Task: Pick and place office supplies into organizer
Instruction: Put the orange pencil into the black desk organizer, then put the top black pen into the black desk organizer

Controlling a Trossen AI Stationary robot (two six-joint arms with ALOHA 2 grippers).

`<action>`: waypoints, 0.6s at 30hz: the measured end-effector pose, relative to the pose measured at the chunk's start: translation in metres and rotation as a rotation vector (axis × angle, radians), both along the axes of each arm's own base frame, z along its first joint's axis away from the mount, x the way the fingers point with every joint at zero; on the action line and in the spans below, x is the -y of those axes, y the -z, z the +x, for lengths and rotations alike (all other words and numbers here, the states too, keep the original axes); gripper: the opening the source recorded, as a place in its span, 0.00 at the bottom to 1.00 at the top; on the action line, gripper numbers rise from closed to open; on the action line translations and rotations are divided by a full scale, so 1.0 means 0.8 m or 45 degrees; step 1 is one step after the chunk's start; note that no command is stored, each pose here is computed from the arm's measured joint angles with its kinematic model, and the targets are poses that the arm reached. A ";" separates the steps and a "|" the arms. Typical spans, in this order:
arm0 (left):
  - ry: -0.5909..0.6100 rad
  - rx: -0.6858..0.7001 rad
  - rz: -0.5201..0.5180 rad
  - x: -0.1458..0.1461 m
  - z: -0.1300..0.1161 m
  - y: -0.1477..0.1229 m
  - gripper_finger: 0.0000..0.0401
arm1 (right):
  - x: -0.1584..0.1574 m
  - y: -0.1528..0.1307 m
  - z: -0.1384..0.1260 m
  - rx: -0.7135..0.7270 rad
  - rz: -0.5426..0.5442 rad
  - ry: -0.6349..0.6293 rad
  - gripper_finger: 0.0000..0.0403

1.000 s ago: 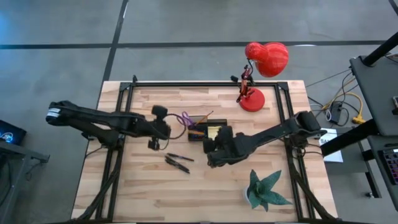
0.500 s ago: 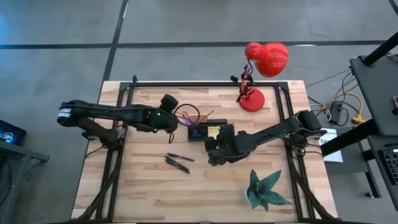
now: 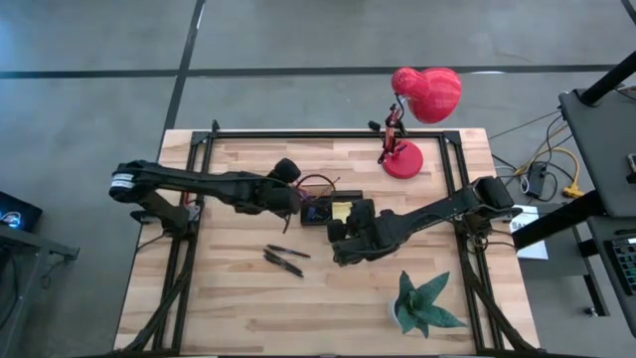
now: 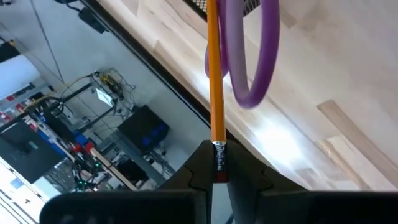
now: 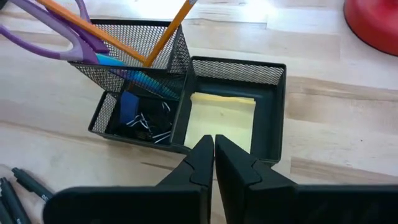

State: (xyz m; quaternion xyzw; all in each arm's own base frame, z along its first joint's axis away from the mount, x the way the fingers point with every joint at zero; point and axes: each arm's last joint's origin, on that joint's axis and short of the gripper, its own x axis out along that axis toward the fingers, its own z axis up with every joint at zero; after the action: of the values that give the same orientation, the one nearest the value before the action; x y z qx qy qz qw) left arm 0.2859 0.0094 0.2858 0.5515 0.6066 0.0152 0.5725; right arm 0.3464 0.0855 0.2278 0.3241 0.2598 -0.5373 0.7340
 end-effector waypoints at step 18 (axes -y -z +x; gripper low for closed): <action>0.065 0.063 0.140 -0.001 0.031 0.007 0.08 | 0.000 0.002 -0.001 -0.034 -0.014 -0.028 0.02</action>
State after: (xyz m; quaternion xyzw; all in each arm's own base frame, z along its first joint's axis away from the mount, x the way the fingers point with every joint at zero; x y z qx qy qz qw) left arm 0.3108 0.0099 0.2805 0.5970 0.5762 0.0476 0.5562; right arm 0.3453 0.0852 0.2259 0.3099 0.2703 -0.5349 0.7381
